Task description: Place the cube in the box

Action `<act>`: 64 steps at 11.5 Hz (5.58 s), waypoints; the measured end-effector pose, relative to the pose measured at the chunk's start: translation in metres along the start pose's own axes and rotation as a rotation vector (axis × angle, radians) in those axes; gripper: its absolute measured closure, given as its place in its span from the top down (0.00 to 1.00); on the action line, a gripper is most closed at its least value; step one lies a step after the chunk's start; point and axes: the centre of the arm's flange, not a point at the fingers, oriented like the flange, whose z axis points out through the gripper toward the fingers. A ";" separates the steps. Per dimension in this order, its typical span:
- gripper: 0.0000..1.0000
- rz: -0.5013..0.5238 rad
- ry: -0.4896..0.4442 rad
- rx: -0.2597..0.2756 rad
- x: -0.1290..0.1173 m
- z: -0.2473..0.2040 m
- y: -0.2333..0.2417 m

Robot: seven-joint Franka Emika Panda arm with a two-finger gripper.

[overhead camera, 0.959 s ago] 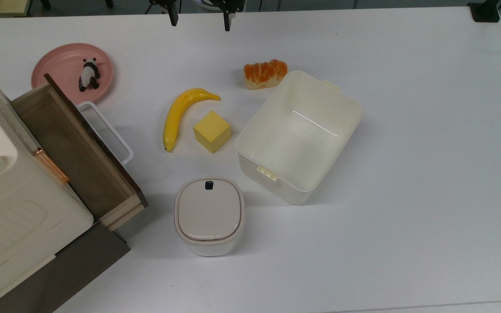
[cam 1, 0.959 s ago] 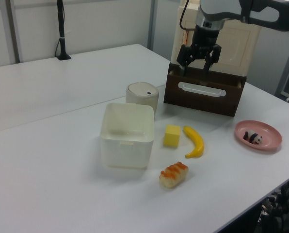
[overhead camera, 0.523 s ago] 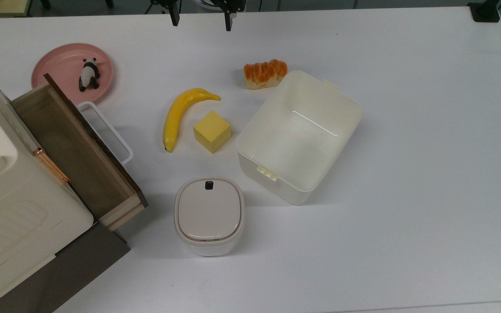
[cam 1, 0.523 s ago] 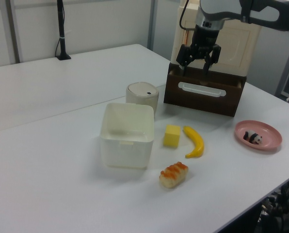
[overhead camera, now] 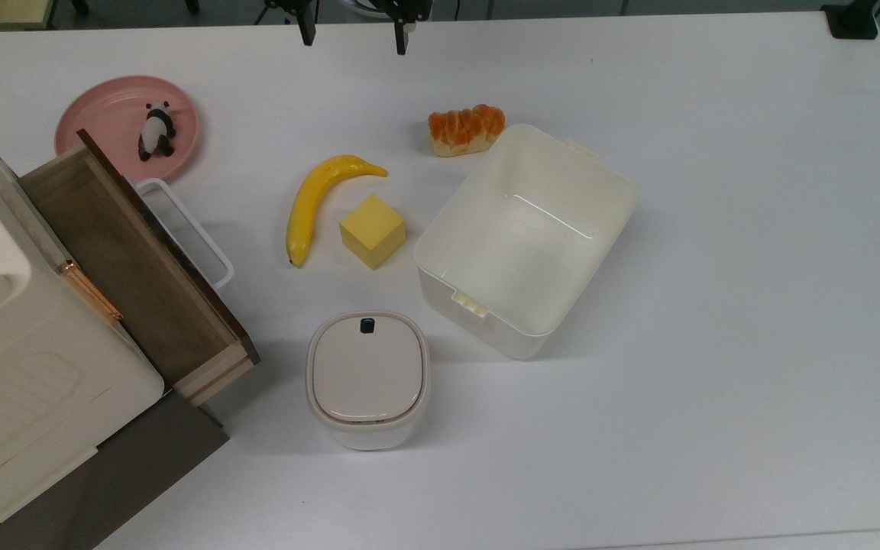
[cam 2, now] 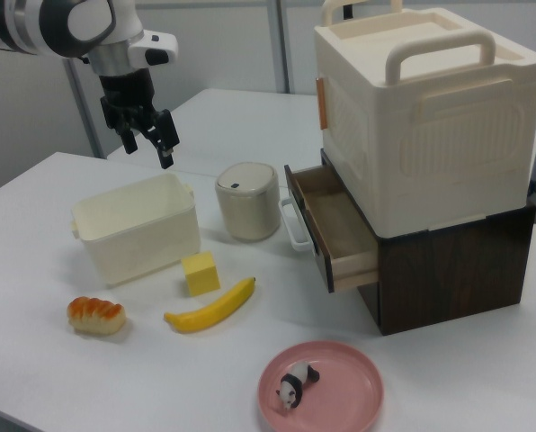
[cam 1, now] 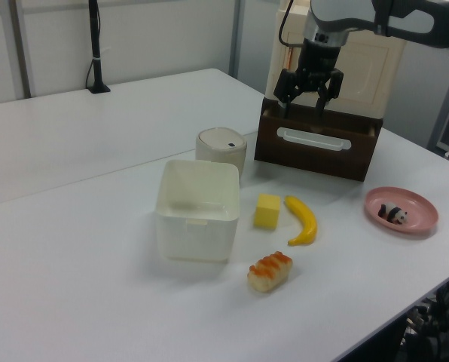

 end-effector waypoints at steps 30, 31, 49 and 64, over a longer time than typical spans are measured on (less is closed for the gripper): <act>1.00 -0.969 0.041 -0.022 0.000 0.078 0.024; 1.00 -0.960 0.042 -0.022 0.004 0.090 0.020; 1.00 -1.062 -0.149 -0.109 0.032 0.255 -0.021; 0.82 -1.103 -0.210 -0.190 0.037 0.285 -0.023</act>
